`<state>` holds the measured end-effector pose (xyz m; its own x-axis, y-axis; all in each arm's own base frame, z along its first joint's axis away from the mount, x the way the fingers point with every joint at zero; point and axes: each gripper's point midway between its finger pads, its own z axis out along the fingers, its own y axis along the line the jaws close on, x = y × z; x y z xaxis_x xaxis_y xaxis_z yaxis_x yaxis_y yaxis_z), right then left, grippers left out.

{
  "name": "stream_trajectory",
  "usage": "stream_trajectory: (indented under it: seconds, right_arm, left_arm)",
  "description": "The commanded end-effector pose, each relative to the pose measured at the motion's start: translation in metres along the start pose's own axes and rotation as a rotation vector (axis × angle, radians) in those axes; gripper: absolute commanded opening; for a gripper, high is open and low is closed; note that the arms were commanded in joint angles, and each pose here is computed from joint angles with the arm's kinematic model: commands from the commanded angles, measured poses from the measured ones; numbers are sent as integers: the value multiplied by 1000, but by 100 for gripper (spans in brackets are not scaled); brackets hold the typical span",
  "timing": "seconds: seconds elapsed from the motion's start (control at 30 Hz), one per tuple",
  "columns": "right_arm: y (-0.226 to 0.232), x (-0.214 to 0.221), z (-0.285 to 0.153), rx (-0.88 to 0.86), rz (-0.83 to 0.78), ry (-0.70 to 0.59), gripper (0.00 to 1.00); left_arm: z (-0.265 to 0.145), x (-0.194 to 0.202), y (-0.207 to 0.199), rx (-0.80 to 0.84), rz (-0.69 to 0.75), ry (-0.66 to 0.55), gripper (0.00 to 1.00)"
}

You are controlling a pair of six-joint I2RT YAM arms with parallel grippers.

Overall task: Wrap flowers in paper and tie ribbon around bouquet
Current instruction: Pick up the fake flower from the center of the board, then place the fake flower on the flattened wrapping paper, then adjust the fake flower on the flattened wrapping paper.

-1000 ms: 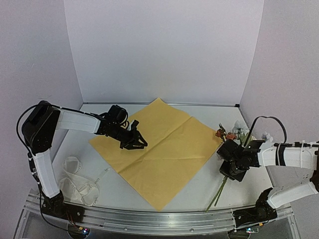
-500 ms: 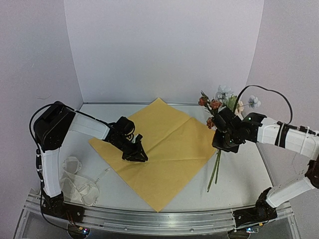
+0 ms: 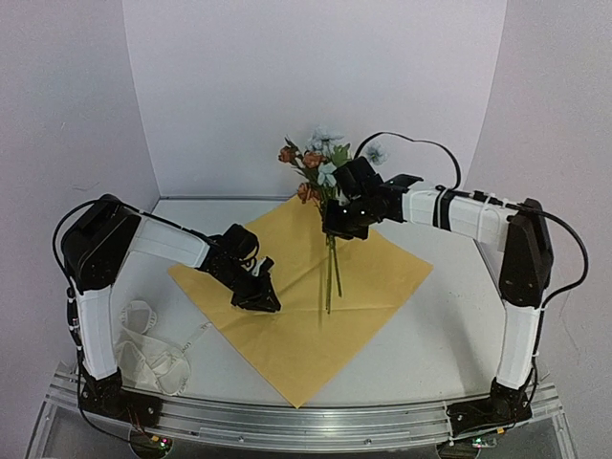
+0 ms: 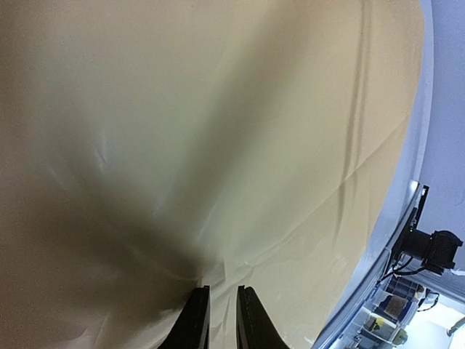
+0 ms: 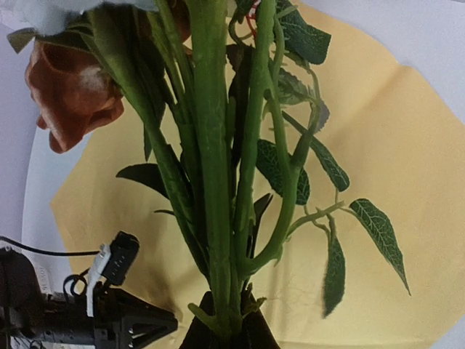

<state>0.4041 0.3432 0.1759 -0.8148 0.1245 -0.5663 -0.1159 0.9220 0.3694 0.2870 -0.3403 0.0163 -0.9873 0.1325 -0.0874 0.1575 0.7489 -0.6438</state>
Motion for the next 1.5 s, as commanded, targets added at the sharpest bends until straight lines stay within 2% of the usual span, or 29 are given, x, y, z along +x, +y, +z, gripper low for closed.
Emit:
stream_trajectory:
  seconds: [0.0, 0.43, 0.73, 0.77, 0.87, 1.03, 1.2, 1.47]
  right_arm:
    - [51, -28, 22, -161, 3, -42, 0]
    - [64, -20, 108, -186, 94, -39, 0]
    - [68, -13, 138, -190, 78, -25, 1]
    - [68, -10, 141, -191, 78, -17, 5]
    - [69, -6, 148, -199, 75, 0, 35]
    - [67, -10, 139, -182, 73, 1, 62]
    - [64, -10, 122, -171, 76, 13, 73]
    - [44, 5, 101, -97, 25, 69, 74]
  left_arm:
    - [-4, 28, 39, -155, -41, 55, 16]
    - [-12, 35, 39, -149, -49, 35, 16]
    - [-15, 34, 36, -150, -44, 28, 15]
    - [-15, 33, 36, -150, -44, 28, 15]
    - [-16, 32, 35, -150, -42, 25, 16]
    - [-18, 31, 33, -149, -42, 20, 15]
    - [-21, 28, 30, -146, -40, 7, 15]
    - [-45, 8, -2, -89, -3, -73, 17]
